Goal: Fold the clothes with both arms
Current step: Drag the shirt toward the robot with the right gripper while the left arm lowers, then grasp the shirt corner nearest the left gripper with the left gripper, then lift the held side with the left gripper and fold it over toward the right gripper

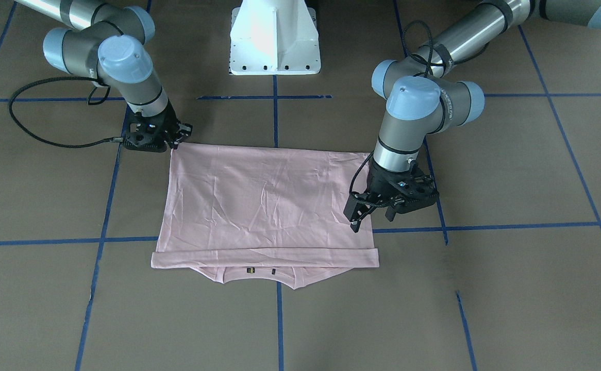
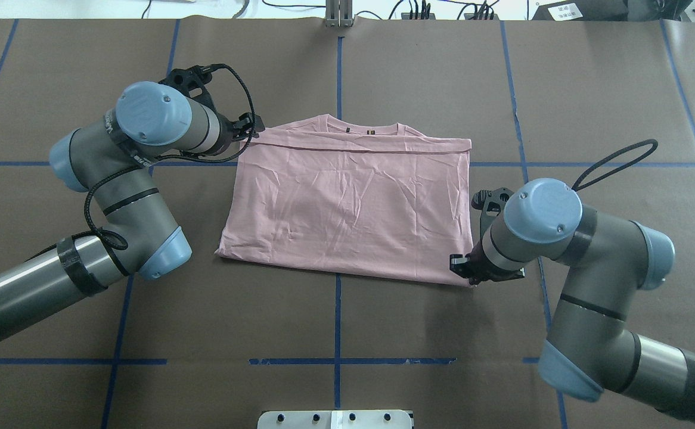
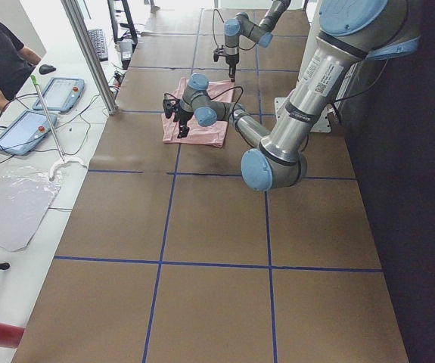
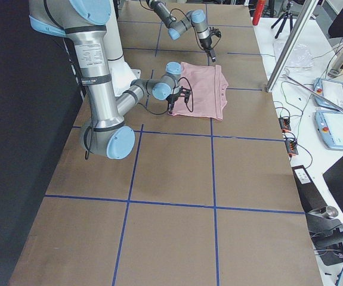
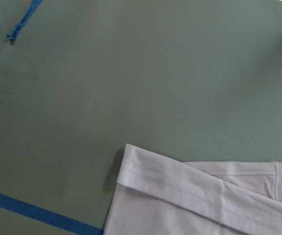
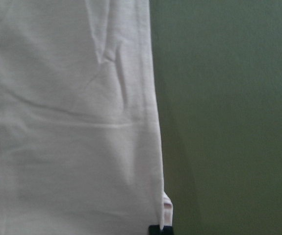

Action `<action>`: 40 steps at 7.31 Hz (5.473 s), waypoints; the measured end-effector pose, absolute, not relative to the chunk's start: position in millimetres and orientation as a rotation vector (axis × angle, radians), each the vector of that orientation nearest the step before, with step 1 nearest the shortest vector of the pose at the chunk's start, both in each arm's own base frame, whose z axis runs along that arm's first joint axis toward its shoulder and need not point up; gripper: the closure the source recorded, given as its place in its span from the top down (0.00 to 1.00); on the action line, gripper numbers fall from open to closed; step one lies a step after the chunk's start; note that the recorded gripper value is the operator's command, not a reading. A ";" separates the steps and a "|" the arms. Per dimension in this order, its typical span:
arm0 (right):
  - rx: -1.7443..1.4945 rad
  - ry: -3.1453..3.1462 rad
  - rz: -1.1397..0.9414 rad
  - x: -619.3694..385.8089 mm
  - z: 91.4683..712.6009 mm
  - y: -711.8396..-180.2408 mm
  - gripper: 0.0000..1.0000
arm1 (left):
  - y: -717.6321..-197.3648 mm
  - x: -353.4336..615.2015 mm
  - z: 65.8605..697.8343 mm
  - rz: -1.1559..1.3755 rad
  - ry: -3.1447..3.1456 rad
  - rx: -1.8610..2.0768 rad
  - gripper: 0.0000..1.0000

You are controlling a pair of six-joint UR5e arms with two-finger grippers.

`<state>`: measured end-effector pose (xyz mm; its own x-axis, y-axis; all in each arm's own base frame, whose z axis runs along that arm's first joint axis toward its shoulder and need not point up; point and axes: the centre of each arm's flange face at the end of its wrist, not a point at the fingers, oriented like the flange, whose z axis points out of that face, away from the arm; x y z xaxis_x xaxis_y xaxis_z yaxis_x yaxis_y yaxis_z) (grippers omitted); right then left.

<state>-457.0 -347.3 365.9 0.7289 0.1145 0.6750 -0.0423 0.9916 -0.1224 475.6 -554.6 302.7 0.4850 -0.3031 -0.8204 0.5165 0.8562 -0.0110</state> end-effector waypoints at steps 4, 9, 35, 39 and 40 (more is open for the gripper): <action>-0.238 -0.563 -0.072 -428.0 357.8 -220.9 0.00 | -547.9 469.9 289.0 -0.502 0.966 0.262 1.00; -0.322 -0.491 -0.001 -423.7 330.2 -184.0 1.00 | -467.9 482.6 248.9 -0.467 1.023 0.157 1.00; -0.059 -0.904 0.245 -384.1 215.3 -319.1 1.00 | -515.4 513.8 250.5 -0.620 0.861 0.131 0.00; -0.054 -0.901 0.253 -382.8 217.8 -323.7 1.00 | -628.2 534.6 254.0 -0.552 0.889 0.333 0.00; -0.052 -0.902 0.256 -382.4 217.3 -324.8 1.00 | -645.8 545.4 254.1 -0.545 0.926 0.387 0.00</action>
